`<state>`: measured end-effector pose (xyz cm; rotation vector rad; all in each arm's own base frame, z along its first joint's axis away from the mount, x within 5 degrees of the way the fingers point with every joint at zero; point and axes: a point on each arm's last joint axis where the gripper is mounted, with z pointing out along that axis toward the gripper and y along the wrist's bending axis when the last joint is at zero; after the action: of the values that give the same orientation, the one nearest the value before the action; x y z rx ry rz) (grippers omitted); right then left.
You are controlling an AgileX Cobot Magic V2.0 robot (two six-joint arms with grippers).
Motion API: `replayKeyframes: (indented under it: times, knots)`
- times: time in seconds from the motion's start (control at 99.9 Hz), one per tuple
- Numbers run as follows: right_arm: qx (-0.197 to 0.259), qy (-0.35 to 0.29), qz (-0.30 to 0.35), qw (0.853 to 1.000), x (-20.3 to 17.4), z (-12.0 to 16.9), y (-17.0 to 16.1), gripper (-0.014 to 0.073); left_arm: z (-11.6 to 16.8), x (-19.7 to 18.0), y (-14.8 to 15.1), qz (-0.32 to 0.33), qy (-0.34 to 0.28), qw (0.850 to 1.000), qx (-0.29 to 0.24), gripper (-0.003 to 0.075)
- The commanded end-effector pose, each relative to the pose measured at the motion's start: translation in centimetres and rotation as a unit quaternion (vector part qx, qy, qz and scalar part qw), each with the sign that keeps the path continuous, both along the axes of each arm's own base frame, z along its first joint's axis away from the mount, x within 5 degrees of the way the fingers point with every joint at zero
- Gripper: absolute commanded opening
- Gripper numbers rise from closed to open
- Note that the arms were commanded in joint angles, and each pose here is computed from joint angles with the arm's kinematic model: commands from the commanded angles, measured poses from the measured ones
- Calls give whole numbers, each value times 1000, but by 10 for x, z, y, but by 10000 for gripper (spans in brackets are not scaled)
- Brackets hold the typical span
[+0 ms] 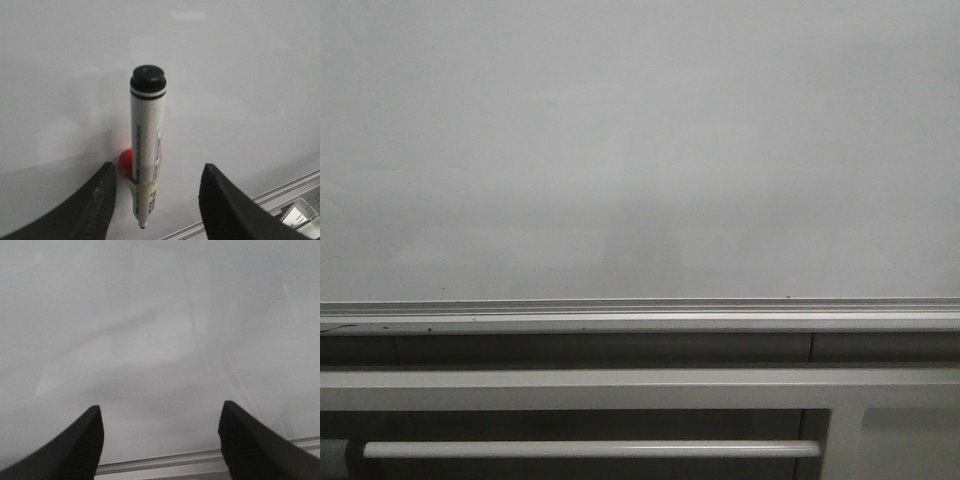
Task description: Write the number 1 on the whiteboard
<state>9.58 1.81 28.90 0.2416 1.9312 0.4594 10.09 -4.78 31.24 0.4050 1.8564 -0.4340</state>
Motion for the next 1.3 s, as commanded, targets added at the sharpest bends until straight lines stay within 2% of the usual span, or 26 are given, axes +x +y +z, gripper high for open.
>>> replayKeyframes:
  times: [0.0,0.22,0.4,1.061,1.151,1.292]
  knots:
    - [5,-41,-17,999,4,16,-3,447,11,3,2,19,-20,999,-24,336]
    - [5,-41,-17,999,4,16,-3,447,13,8,4,39,-34,998,-29,336]
    - [6,-41,-17,999,4,16,-3,447,8,19,2,42,-5,998,-46,336]
    - [6,-44,-19,999,4,16,-3,447,14,23,2,51,-24,996,-72,335]
    - [6,-44,-19,999,4,16,-3,447,14,23,2,53,-25,996,-72,318]
    - [6,-44,-19,999,4,16,-3,447,14,24,3,57,-28,995,-73,248]
